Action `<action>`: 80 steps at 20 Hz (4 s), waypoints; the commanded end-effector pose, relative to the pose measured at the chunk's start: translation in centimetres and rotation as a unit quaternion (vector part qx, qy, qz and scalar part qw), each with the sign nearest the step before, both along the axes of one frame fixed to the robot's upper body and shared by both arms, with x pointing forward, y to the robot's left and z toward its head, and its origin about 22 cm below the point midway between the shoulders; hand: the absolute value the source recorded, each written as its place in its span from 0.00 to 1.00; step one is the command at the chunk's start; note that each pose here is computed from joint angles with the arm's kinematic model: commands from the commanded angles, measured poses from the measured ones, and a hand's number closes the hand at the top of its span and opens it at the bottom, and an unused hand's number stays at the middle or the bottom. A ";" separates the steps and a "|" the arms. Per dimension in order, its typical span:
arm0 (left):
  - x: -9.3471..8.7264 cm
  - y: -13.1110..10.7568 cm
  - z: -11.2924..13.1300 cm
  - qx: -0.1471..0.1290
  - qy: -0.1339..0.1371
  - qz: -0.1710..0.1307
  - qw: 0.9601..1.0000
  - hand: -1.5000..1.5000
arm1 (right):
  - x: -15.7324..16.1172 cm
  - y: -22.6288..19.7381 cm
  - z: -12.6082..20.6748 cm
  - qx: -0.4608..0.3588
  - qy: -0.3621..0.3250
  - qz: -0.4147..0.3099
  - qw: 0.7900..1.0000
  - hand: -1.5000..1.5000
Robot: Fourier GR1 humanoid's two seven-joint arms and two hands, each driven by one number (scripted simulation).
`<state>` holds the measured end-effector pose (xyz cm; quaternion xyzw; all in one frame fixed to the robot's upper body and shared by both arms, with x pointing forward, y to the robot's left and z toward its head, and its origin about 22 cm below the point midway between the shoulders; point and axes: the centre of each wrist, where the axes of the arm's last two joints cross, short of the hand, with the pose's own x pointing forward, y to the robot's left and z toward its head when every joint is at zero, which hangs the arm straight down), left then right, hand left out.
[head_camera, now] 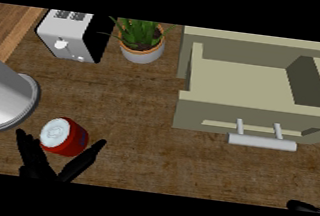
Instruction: Pick up the can, place it into the drawer and close the drawer
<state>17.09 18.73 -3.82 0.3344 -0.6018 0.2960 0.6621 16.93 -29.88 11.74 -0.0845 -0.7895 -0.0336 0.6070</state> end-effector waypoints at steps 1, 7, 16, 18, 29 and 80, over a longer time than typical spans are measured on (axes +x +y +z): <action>-0.8 2.1 -1.2 -0.008 -0.007 0.022 1.000 0.00 | -1.3 -2.0 0.0 -0.006 -0.003 -0.002 1.000 0.00; -0.9 1.9 -5.2 -0.021 0.009 0.023 0.999 0.00 | -3.0 -0.6 1.8 -0.010 -0.010 -0.004 1.000 0.00; -0.4 4.8 -9.1 -0.029 -0.003 0.038 0.999 0.00 | 0.0 -0.6 3.3 -0.007 -0.003 -0.006 1.000 0.00; 0.4 4.9 -10.1 -0.037 0.002 0.040 0.999 0.00 | 0.2 -1.4 1.6 -0.010 -0.005 -0.004 1.000 0.00; 2.8 6.0 -8.9 -0.033 -0.016 -0.033 0.999 0.00 | -1.5 -0.6 3.1 -0.019 0.001 0.004 1.000 0.00; 22.9 -11.0 19.5 -0.016 -0.123 -0.521 0.844 1.00 | -0.2 0.1 5.3 -0.026 -0.023 -0.031 0.999 0.00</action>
